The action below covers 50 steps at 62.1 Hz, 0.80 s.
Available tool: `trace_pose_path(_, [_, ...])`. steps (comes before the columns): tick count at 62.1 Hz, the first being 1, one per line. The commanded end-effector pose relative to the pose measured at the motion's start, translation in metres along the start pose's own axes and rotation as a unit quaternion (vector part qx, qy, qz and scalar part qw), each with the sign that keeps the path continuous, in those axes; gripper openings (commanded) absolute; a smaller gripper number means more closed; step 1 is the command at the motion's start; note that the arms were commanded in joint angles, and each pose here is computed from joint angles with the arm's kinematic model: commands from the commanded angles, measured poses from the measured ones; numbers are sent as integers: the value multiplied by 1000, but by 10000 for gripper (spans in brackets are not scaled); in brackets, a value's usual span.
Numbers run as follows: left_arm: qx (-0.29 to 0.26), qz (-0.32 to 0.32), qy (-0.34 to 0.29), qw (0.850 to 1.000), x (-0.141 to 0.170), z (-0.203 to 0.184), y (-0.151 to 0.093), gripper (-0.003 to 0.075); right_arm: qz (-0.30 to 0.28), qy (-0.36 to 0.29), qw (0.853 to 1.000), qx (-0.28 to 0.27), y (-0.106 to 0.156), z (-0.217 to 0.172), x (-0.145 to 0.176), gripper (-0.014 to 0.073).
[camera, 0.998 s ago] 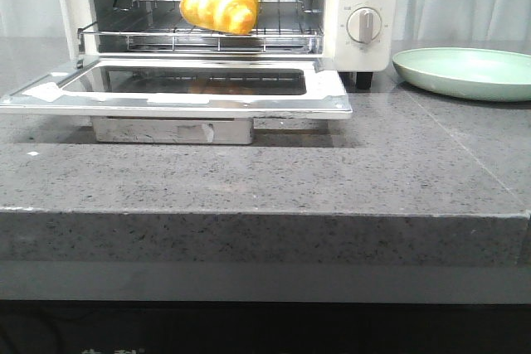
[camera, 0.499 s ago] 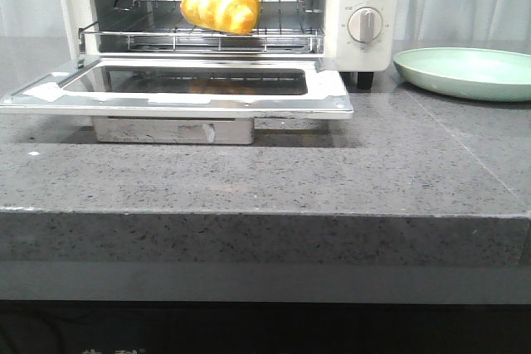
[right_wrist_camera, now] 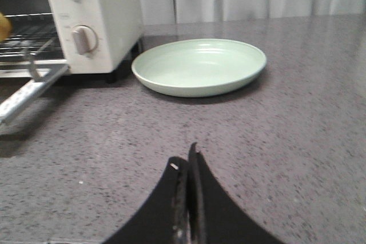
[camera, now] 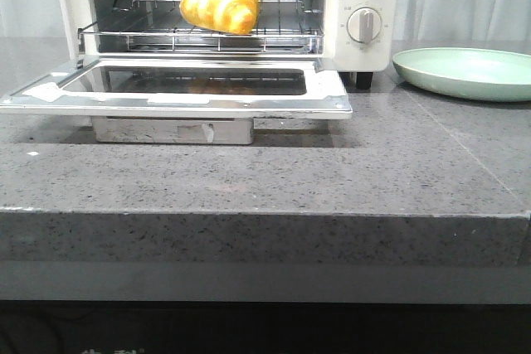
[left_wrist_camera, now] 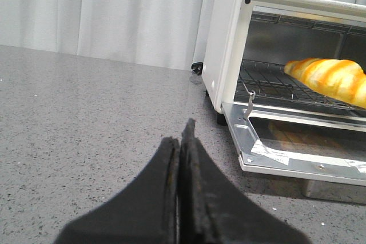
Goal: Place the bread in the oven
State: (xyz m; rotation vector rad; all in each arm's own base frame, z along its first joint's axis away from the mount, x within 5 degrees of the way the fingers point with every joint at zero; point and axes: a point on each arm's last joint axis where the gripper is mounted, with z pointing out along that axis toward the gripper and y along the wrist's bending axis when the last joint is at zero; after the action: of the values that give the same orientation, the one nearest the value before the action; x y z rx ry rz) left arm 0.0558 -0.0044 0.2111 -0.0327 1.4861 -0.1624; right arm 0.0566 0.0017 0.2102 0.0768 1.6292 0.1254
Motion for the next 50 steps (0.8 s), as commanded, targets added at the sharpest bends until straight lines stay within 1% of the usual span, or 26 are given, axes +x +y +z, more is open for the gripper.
trace_pose_path(1, [6, -7, -42, 999, -1, -2, 0, -18, 0, -62, 998, 7, 0, -2, -9, -117])
trace_pose_path(8, [6, -7, -42, 999, -1, -2, 0, -18, -1, -90, 996, 16, -3, -2, 4, -117])
trace_pose_path(10, [6, -7, -42, 999, -1, -2, 0, -18, -1, -81, 997, 18, -3, -2, 4, -117])
trace_pose_path(43, [6, -7, -41, 999, -1, -1, 0, -18, -2, -80, 997, 19, -3, -1, 4, -118])
trace_pose_path(50, [6, -7, -41, 999, -1, -1, 0, -18, -32, -83, 996, 21, -3, -2, 4, -118])
